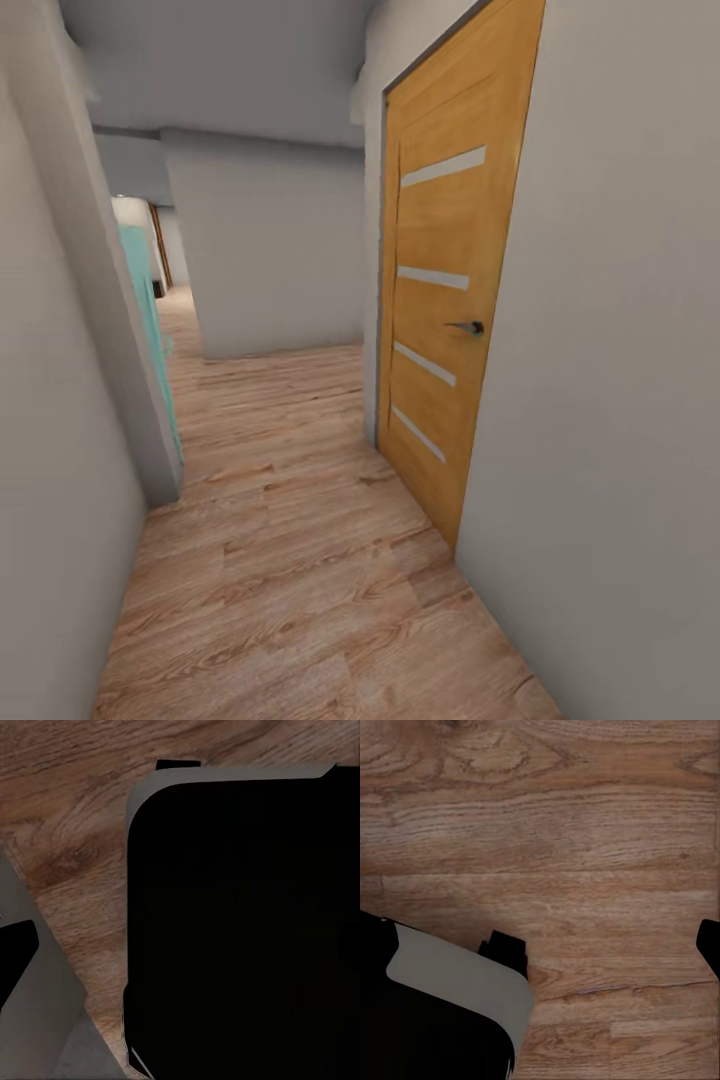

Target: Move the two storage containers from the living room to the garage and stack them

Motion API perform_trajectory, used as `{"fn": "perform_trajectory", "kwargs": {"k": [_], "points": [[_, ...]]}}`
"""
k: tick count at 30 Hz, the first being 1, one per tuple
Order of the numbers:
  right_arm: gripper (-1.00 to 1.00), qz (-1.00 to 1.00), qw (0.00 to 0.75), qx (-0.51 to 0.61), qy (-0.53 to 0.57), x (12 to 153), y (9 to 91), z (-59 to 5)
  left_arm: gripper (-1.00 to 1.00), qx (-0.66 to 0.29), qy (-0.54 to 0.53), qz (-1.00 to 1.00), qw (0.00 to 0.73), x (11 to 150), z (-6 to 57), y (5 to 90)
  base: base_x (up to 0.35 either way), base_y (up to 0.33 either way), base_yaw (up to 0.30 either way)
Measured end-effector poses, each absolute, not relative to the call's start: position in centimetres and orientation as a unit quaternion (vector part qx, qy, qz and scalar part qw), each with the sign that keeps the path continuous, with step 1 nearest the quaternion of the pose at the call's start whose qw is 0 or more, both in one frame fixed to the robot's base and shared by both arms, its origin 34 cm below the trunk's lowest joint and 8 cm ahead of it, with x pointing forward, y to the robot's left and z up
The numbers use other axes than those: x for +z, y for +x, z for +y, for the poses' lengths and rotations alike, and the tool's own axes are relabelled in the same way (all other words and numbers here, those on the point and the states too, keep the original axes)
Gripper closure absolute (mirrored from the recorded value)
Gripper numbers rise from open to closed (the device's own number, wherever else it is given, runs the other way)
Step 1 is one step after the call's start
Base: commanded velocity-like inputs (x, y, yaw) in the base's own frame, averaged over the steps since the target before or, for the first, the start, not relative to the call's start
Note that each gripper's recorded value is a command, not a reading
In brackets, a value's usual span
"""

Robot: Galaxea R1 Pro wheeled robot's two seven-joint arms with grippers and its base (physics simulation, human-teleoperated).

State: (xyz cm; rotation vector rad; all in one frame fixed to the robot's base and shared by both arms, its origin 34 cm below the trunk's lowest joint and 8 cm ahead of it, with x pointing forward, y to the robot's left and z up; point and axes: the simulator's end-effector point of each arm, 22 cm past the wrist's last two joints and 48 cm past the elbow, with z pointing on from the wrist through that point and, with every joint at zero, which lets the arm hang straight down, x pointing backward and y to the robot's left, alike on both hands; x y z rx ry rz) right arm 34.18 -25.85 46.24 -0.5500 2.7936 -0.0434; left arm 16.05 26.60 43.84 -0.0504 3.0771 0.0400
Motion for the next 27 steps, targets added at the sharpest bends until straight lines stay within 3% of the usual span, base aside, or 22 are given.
{"fn": "perform_trajectory", "kwargs": {"k": [22,27], "points": [[-1.0,0.971,0.147,-0.015,-0.189,46.25,34.21,-25.91,-1.0,0.016,-0.017,0.999,0.032,43.84,26.75,16.02,0.322,0.0,0.3],[-1.0,0.971,0.148,-0.015,-0.188,46.26,34.24,-25.91,-1.0,0.016,-0.017,0.999,0.032,43.84,26.76,16.04,0.322,0.0,0.139]]}}
